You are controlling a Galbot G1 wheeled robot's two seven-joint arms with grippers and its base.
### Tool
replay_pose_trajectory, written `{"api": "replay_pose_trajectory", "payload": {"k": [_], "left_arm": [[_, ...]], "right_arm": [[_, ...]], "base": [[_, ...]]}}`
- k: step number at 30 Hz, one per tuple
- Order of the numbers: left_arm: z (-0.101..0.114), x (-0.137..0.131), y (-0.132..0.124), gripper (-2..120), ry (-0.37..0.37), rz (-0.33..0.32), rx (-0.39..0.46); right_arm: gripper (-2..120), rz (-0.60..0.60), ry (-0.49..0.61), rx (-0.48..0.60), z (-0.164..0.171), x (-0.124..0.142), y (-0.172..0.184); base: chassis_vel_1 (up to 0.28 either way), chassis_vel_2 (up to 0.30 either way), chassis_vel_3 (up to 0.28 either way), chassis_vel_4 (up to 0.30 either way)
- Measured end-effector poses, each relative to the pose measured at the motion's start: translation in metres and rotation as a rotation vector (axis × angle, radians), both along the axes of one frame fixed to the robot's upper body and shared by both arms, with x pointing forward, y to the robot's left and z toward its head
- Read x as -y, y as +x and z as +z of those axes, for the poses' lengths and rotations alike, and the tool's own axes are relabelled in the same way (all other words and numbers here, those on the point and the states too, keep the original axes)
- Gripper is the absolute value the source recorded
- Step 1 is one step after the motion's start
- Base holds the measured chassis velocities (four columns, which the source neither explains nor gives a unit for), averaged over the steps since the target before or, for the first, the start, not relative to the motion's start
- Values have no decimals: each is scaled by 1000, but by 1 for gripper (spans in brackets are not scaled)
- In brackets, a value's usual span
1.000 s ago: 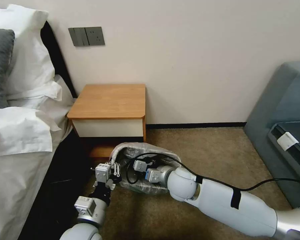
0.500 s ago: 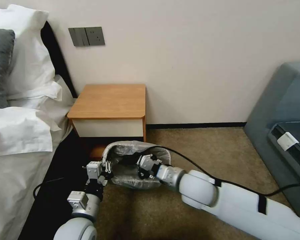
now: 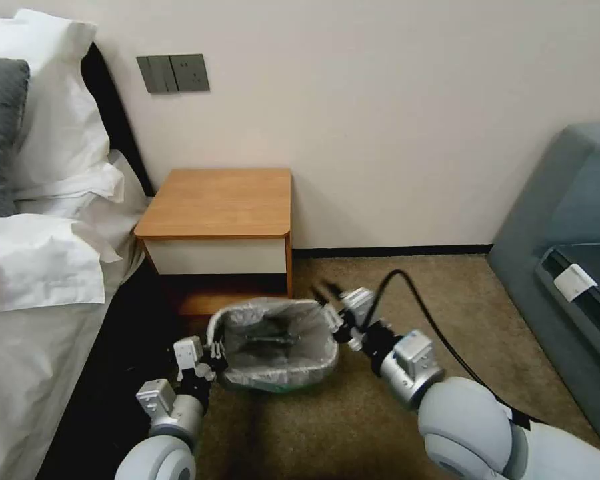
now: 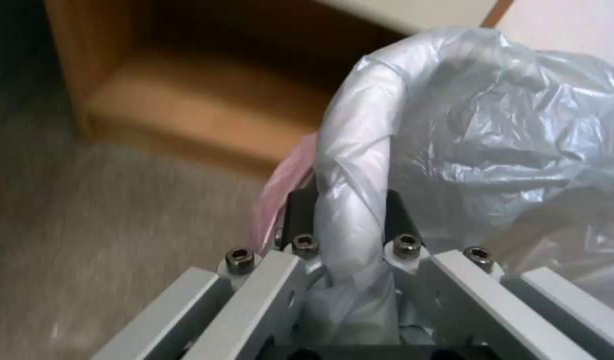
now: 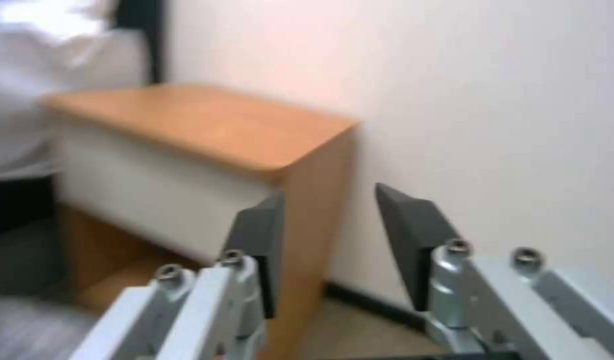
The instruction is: Pick up the garbage bag from the table and place it over the trash can.
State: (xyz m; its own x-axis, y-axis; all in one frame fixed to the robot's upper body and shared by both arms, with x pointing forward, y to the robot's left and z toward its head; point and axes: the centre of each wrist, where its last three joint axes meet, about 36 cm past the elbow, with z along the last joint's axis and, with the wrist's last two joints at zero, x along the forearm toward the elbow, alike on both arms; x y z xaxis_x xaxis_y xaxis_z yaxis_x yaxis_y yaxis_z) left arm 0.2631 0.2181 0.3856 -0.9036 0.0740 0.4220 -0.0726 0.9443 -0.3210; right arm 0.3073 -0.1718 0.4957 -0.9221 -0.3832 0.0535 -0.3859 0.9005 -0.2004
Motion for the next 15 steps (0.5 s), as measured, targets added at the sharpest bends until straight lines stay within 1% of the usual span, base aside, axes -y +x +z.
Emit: {"api": "replay_pose_trajectory", "payload": {"k": [1,2,3,4,6,7,8,9,11,12,13,14,15], "left_arm": [[-1,1,-1,5,-1,-1,-17],[-3,3,-2,5,-2,-2,-41],[-3,3,-2,5,-2,-2,-41],[-8,6,-3,5,0,-8,-84],[-11,8,-3,5,2,-13,-101],[-12,9,-1,5,2,-23,-117],[-12,9,-1,5,2,-23,-117],[-14,11,-1,5,1,-33,-126],[-18,15,2,5,0,-56,-146],[-19,15,3,5,3,-64,-152],[-19,15,3,5,3,-64,-152],[-19,16,4,5,7,-74,-165],[-18,16,5,5,8,-82,-172]], "right_arm": [[40,-19,0,12,-1,2,1],[50,-48,2,24,-4,4,1],[50,-48,2,24,-4,4,1],[57,-102,9,38,-9,9,1],[64,-134,12,40,-14,13,-2],[71,-154,6,44,-18,17,-4],[71,-154,6,44,-18,17,-4],[74,-160,3,48,-20,18,-4],[86,-170,5,51,-24,18,-3],[88,-172,6,51,-24,18,-3],[88,-172,6,51,-24,18,-3],[95,-176,6,51,-26,18,-2],[96,-177,6,51,-27,19,-2]], "base": [[0,0,0,0],[0,0,0,0],[0,0,0,0],[0,0,0,0],[0,0,0,0],[0,0,0,0],[0,0,0,0],[0,0,0,0],[0,0,0,0],[0,0,0,0],[0,0,0,0],[0,0,0,0],[0,0,0,0]]}}
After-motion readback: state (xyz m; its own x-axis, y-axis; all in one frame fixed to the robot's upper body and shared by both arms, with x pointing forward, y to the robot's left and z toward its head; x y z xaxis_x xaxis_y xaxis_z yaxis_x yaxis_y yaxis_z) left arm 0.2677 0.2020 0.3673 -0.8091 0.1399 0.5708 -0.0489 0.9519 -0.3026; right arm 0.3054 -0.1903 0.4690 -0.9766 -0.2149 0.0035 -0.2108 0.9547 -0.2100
